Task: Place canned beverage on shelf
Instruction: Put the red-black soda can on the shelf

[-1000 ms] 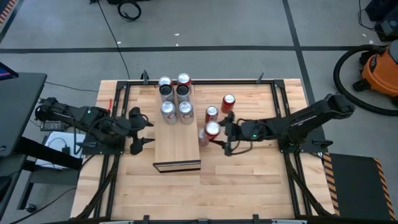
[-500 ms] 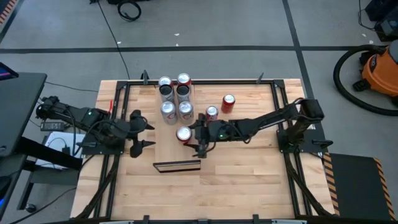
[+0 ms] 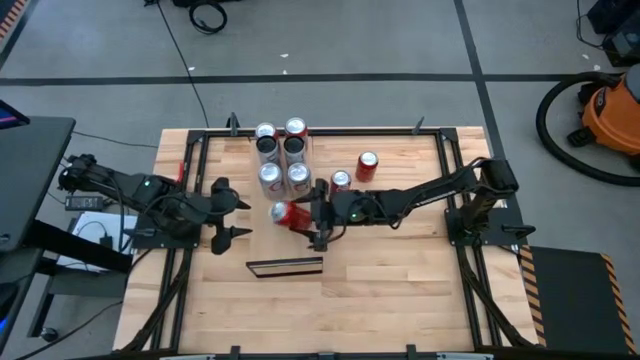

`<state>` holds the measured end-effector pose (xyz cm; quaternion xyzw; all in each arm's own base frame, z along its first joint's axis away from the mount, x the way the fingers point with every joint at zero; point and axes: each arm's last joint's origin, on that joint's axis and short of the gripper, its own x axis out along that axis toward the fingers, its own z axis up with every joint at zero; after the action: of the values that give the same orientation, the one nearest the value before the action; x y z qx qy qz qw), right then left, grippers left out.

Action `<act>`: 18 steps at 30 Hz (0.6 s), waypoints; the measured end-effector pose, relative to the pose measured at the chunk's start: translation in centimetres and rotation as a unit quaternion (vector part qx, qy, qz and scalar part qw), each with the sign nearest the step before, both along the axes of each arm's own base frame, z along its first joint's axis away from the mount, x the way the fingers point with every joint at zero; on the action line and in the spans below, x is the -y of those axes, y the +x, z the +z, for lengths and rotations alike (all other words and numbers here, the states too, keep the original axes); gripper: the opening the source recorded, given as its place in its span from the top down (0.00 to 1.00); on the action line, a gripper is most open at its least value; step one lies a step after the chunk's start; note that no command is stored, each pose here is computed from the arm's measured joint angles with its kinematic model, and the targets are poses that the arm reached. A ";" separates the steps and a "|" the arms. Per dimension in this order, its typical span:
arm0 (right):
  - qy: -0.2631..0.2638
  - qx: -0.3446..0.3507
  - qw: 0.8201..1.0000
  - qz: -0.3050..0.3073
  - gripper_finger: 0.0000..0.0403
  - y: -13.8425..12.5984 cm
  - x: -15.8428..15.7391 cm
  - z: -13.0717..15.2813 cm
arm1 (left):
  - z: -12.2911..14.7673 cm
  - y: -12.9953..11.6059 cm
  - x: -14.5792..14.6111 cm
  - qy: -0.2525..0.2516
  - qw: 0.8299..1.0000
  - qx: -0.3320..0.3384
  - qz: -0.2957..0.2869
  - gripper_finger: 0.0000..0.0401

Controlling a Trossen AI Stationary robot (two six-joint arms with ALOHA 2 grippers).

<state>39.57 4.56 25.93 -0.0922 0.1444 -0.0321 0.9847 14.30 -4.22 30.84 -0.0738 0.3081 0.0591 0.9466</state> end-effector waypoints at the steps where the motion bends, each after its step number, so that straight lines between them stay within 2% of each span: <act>1: -0.006 0.005 1.000 0.000 0.11 -0.2 -0.2 0.4 | 0.0 0.0 0.0 0.003 1.000 -0.002 -0.002 0.20; 7: -0.028 0.025 0.999 -0.011 0.12 -0.9 -0.3 1.9 | -0.2 0.3 0.0 0.014 1.000 -0.007 -0.003 0.20; 14: -0.036 -0.010 0.999 -0.010 0.12 -1.1 -0.4 1.3 | -0.2 0.5 0.2 0.016 1.000 -0.003 -0.002 0.20; 18: -0.077 -0.013 0.997 -0.017 0.12 -1.4 -1.0 1.6 | -0.6 1.0 0.4 0.015 1.000 -0.015 0.003 0.20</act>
<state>38.17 5.56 27.49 -0.1655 0.1563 -0.0589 0.9720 15.30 -4.61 30.26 -0.0594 0.3215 0.0677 0.9426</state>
